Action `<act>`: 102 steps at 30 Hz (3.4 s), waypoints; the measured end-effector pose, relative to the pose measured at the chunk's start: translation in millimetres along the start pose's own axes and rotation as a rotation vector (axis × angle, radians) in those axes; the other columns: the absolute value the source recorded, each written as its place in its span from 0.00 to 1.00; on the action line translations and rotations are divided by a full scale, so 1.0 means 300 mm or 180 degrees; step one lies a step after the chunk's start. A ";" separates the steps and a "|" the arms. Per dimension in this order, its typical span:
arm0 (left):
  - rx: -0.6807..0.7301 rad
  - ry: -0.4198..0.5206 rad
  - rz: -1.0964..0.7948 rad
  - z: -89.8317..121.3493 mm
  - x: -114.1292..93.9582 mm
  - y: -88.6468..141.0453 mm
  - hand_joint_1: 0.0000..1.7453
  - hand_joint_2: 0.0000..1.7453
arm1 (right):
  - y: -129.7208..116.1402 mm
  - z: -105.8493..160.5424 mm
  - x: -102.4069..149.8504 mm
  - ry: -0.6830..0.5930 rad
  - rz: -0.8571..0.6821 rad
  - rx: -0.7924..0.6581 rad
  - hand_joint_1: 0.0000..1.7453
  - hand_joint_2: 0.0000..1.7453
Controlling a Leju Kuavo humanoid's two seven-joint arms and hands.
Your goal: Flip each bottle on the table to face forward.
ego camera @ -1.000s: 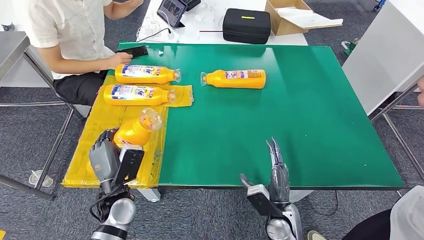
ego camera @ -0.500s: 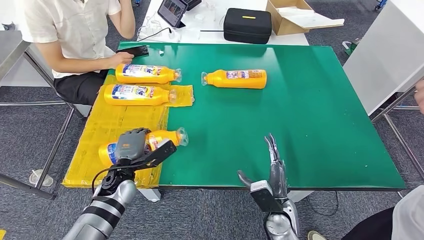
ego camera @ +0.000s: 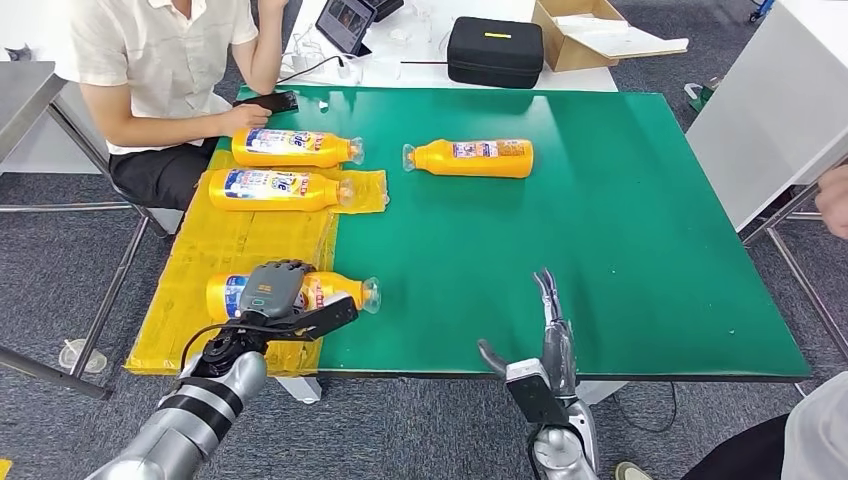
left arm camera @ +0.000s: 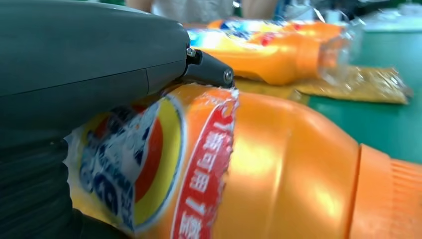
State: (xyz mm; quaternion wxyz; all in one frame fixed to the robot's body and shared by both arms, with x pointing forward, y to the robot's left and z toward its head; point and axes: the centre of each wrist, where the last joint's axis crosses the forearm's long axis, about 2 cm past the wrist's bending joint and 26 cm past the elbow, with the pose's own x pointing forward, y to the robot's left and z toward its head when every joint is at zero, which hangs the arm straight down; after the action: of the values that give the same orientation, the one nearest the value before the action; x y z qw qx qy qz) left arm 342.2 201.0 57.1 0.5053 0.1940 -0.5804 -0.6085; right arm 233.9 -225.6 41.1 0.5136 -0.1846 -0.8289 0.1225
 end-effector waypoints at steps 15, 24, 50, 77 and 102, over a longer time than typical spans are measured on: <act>-0.0429 -0.0037 0.0105 -0.018 -0.046 0.028 0.00 1.00 | 0.018 -0.021 -0.008 0.0069 -0.0233 0.0051 0.00 1.00; -0.0366 -0.0106 0.0249 -0.015 -0.052 0.023 0.00 1.00 | 0.020 -0.023 -0.016 0.0097 -0.0244 0.0072 0.00 1.00; 0.0959 -0.1275 0.0929 0.049 0.336 -0.055 0.00 1.00 | 0.014 -0.004 -0.023 0.0048 0.0014 0.0095 0.00 1.00; 0.1017 -0.1483 0.2677 0.014 0.524 -0.032 0.00 1.00 | -0.084 -0.377 -0.095 0.0287 0.1929 0.1717 0.00 1.00; 0.1177 -0.1430 0.3068 0.032 0.564 -0.016 0.00 1.00 | -0.152 -0.434 -0.132 0.0845 0.2957 0.2189 0.00 1.00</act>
State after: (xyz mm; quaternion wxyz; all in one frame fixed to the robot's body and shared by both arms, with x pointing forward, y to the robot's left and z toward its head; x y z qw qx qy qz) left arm 262.3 62.8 114.4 0.5477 -0.1421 -0.7937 -0.2234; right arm 358.4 -282.0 84.7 0.5358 -0.3649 -0.5027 0.5720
